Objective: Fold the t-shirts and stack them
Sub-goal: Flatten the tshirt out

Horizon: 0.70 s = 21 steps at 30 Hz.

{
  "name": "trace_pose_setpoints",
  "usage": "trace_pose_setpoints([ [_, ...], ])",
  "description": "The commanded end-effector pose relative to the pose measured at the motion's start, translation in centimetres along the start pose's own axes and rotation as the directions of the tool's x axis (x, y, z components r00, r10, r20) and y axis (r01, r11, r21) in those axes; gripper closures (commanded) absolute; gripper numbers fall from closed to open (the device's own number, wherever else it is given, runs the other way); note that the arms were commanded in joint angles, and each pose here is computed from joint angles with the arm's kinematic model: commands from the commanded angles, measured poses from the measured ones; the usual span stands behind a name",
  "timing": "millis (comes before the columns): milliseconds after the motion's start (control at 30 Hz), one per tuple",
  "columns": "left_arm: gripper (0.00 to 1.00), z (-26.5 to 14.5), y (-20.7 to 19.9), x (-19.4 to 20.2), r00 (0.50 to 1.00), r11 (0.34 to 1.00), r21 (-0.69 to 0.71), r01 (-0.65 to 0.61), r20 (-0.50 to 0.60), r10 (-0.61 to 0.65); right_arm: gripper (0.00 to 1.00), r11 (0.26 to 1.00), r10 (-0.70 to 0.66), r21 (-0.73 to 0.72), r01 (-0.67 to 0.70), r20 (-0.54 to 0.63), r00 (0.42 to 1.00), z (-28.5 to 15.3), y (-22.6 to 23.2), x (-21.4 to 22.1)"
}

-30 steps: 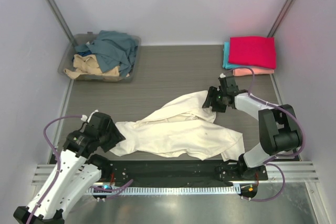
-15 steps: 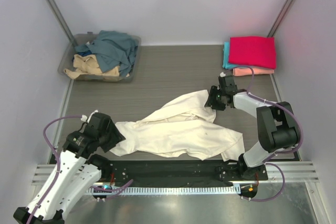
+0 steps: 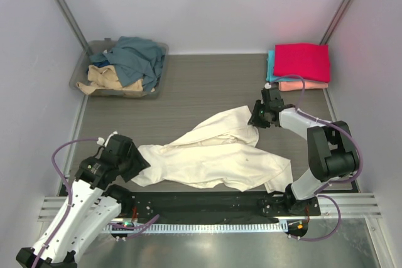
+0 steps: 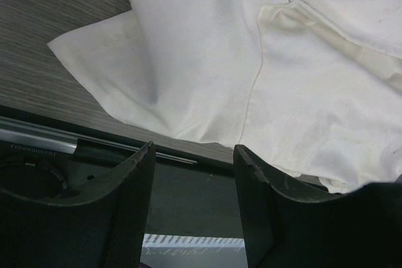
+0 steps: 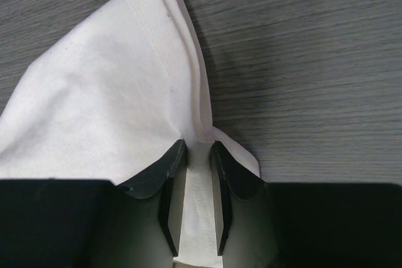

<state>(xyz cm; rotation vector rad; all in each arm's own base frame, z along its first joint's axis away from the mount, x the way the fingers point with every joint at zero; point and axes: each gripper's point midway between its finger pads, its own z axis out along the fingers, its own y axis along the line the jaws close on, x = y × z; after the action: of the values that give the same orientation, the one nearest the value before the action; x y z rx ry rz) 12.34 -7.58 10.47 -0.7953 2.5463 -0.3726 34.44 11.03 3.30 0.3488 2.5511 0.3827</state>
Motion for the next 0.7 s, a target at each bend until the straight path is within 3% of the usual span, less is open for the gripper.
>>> trace_pose_setpoints([
  [0,0.46,0.2,-0.7,-0.2,1.0,1.0,0.022,-0.004,0.002,0.004,0.71,1.0,-0.019,0.027,0.016,0.11,0.994,-1.5,0.5,-3.6],
  [200,0.46,0.2,-0.8,-0.3,1.0,1.0,0.027,-0.004,0.007,0.004,0.6,0.997,-0.03,0.071,0.022,0.119,0.992,-1.2,-0.2,-4.1],
  [500,0.46,0.2,-0.7,-0.2,1.0,1.0,0.023,-0.004,0.006,0.004,0.65,0.998,-0.03,0.066,0.023,0.109,0.994,-0.6,0.0,-4.1],
  [533,0.46,0.2,-0.6,-0.2,1.0,1.0,0.022,-0.003,0.006,0.003,0.59,0.998,-0.029,0.058,0.023,0.105,0.994,-0.6,0.1,-4.0],
  [667,0.46,0.2,-0.6,-0.2,1.0,1.0,0.023,-0.001,0.007,0.001,0.52,0.997,-0.031,0.078,0.024,0.091,0.995,-0.3,-0.5,-3.3],
])
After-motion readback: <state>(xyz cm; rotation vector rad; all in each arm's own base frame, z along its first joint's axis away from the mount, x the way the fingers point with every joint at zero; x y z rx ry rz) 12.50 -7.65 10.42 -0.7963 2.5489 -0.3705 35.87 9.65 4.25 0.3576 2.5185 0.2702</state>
